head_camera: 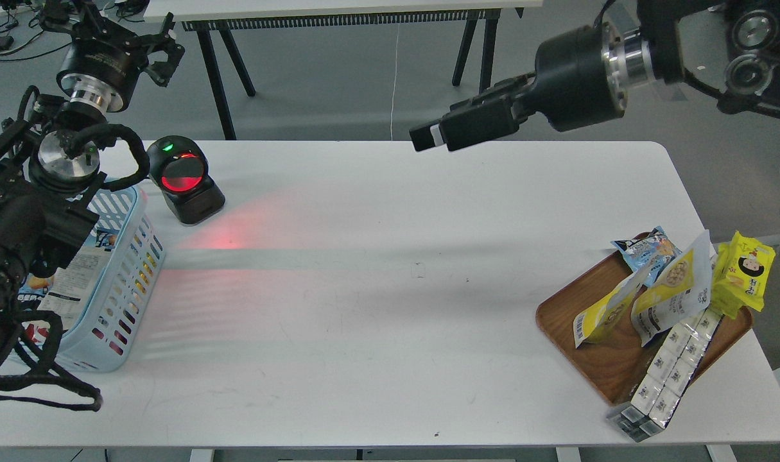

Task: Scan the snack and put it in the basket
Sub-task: 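Move the right gripper over the wooden tray of snack packets, then lower the right gripper and grasp the yellow snack pouch on the tray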

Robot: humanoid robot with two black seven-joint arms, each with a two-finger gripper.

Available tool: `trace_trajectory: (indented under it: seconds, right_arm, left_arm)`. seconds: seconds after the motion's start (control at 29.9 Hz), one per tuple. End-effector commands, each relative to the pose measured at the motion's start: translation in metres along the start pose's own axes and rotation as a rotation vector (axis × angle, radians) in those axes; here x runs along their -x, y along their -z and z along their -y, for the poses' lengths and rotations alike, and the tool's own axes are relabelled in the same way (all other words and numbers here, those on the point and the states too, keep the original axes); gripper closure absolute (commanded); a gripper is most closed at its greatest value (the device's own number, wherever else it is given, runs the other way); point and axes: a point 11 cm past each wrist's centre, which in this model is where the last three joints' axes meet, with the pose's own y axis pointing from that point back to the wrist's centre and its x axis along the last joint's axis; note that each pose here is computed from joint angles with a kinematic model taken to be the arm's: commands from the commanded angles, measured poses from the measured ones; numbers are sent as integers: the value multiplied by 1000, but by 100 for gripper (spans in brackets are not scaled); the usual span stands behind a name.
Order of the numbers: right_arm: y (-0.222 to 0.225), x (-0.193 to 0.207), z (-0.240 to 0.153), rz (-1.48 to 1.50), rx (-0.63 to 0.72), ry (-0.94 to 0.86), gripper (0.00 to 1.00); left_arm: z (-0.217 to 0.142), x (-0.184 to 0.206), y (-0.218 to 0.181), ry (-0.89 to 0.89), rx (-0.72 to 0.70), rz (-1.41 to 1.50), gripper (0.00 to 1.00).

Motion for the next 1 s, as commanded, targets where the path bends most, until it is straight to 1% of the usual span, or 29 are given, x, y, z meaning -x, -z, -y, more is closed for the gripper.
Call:
trace_trajectory:
  seconds: [0.0,0.17,0.33,0.47,0.57,0.7,0.97]
  right_arm:
    - [17,23,12,-212,29,178,6]
    - [13,61,17,-431,69,350,7]
    - [-8,107,10,-526,94,477,7]
    - [-25,127,-4,-574,129,521,8]
    - [-37,153,-18,-558,150,571,10]
    - [-45,177,-29,-533,154,593,12]
    - [-54,201,-39,-506,168,622,12]
  left_arm:
    - [1,2,-1,4,1,0,0]
    - [1,1,-1,3,1,2,0]
    - [0,0,0,1,-1,3,0]
    - [0,0,0,1,-2,4,0]
    - [0,0,1,1,-5,6,0]
    - [-1,-1,0,-1,-5,10,0]
    - [-1,-2,2,-3,-9,8,0]
